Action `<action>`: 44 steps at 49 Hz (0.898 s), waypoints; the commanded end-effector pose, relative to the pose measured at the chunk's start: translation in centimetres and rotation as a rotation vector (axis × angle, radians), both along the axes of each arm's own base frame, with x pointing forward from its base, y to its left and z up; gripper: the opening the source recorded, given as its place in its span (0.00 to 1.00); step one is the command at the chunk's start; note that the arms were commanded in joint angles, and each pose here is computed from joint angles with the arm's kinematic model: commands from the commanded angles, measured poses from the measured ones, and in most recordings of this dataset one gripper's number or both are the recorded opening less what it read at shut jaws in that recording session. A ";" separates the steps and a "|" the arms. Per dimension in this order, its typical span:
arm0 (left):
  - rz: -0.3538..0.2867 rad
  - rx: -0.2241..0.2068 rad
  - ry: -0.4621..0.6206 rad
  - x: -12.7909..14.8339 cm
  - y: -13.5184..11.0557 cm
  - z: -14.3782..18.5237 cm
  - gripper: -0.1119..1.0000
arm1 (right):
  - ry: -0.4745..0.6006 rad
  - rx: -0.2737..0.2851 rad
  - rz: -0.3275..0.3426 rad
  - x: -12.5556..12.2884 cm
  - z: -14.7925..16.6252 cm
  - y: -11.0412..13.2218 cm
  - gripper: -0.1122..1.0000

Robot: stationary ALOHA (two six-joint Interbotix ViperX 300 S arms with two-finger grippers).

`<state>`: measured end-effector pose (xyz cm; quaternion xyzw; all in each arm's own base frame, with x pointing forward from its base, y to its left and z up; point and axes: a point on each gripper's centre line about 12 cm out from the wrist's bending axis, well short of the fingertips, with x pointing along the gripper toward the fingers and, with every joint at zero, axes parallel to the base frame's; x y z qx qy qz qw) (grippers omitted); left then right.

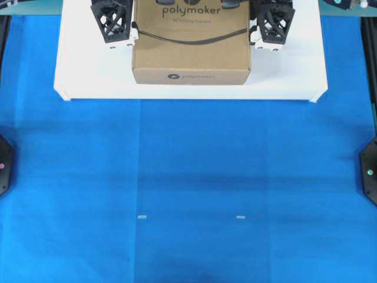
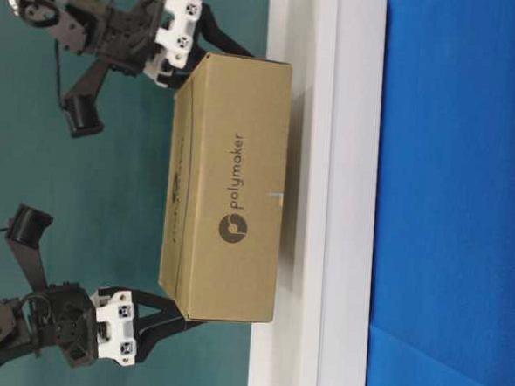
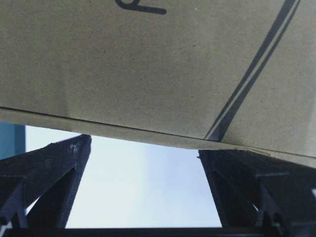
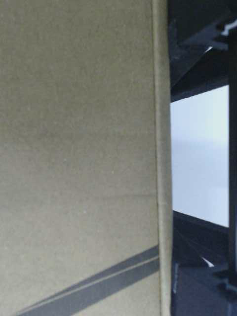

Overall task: Place the cardboard box on the stand after clamping it between your arms.
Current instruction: 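Lower the box onto the white stand and hold it there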

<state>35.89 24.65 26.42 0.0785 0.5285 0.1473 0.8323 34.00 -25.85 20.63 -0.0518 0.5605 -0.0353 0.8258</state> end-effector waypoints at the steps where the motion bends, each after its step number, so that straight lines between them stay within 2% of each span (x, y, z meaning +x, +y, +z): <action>1: -0.010 0.088 -0.191 2.4 0.2 3.3 0.87 | -0.140 -0.040 0.051 3.2 3.1 0.9 0.99; 8: -0.006 0.094 -0.199 2.2 0.5 2.2 0.87 | -0.122 -0.029 0.044 3.1 2.1 0.4 0.99; 19: 0.012 0.065 -0.160 1.4 0.7 -0.7 0.87 | -0.115 -0.031 0.027 2.8 1.0 -0.2 0.99; 28: 0.009 0.083 -0.186 1.1 0.6 -2.1 0.87 | -0.093 -0.019 0.024 2.5 0.0 -0.2 0.99; 36: 0.016 0.085 -0.191 0.6 0.6 -2.9 0.87 | -0.043 -0.009 0.003 0.7 -2.1 -0.7 0.99; 44: 0.045 0.072 -0.177 -1.0 0.7 -3.4 0.87 | -0.067 -0.044 -0.042 -0.7 -2.4 -1.6 0.99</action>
